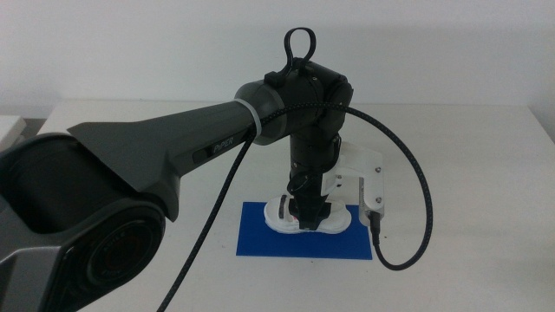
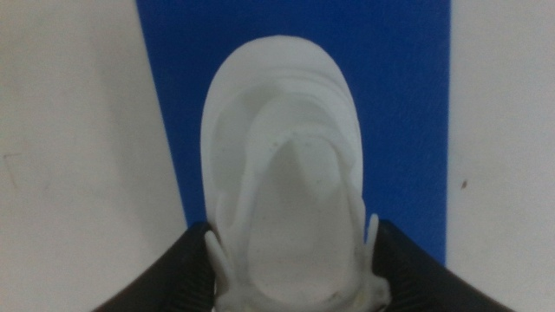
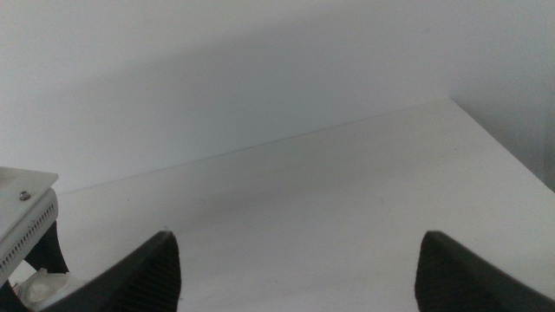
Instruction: Use one arm to grab the shoe from the table and place it on the mat.
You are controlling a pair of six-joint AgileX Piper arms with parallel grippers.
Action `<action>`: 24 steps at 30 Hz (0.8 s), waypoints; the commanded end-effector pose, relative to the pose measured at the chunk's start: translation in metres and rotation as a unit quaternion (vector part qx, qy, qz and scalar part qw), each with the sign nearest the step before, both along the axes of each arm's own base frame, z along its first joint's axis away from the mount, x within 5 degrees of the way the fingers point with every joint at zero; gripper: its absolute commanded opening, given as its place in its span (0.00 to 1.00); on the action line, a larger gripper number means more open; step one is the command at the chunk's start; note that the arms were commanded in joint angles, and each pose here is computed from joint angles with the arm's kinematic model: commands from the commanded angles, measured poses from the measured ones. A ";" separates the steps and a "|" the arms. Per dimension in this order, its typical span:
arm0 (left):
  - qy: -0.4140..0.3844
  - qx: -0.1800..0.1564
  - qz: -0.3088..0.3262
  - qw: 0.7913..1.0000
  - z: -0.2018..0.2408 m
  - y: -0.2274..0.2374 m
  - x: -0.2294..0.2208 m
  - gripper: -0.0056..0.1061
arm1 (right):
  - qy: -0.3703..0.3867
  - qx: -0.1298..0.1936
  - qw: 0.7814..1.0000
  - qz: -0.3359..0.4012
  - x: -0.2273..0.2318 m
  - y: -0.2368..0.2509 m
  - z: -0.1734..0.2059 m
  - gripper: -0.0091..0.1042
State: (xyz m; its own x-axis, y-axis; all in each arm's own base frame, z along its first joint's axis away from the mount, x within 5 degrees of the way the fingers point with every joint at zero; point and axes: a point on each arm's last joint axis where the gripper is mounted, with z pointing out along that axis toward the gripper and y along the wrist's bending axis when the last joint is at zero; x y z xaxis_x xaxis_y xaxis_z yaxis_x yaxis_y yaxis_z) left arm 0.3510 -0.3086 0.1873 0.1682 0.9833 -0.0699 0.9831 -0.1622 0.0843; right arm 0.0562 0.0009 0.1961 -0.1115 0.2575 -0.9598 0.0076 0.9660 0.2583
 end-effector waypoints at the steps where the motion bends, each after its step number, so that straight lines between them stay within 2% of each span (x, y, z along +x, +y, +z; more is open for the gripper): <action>1: -0.007 0.001 -0.007 1.000 0.005 0.001 0.000 0.04 | -0.005 -0.005 1.000 0.001 0.000 0.000 0.000 0.78; 9: 0.010 0.019 0.002 1.000 -0.007 0.006 -0.005 0.05 | -0.005 -0.005 1.000 0.001 0.000 0.000 0.000 0.78; 13: 0.010 0.024 0.002 1.000 -0.009 0.007 -0.005 0.14 | -0.005 -0.005 1.000 0.001 0.000 0.000 0.000 0.78; 14: 0.012 0.021 0.003 1.000 -0.009 0.006 -0.006 0.18 | -0.005 -0.005 1.000 0.001 0.000 0.000 0.000 0.78; 15: 0.021 0.011 0.007 1.000 -0.009 0.005 -0.007 0.43 | -0.005 -0.005 1.000 0.001 0.000 0.000 0.000 0.78; 16: 0.021 0.011 0.009 1.000 -0.009 0.005 -0.007 0.50 | -0.005 -0.005 1.000 0.001 0.000 0.000 0.000 0.78; 17: 0.019 0.012 0.010 1.000 -0.008 0.005 -0.007 0.64 | -0.005 -0.005 1.000 0.001 0.000 0.000 0.000 0.78; 19: 0.007 0.015 0.007 1.000 -0.005 0.005 -0.004 0.79 | -0.005 -0.005 1.000 0.001 0.000 0.000 0.000 0.78; 21: -0.009 0.009 0.017 1.000 0.004 0.003 0.000 0.89 | -0.005 -0.005 1.000 0.001 0.000 0.000 0.000 0.78; 24: -0.042 -0.010 0.038 0.998 0.031 0.005 0.003 0.89 | -0.005 -0.005 1.000 0.001 0.000 0.000 0.000 0.78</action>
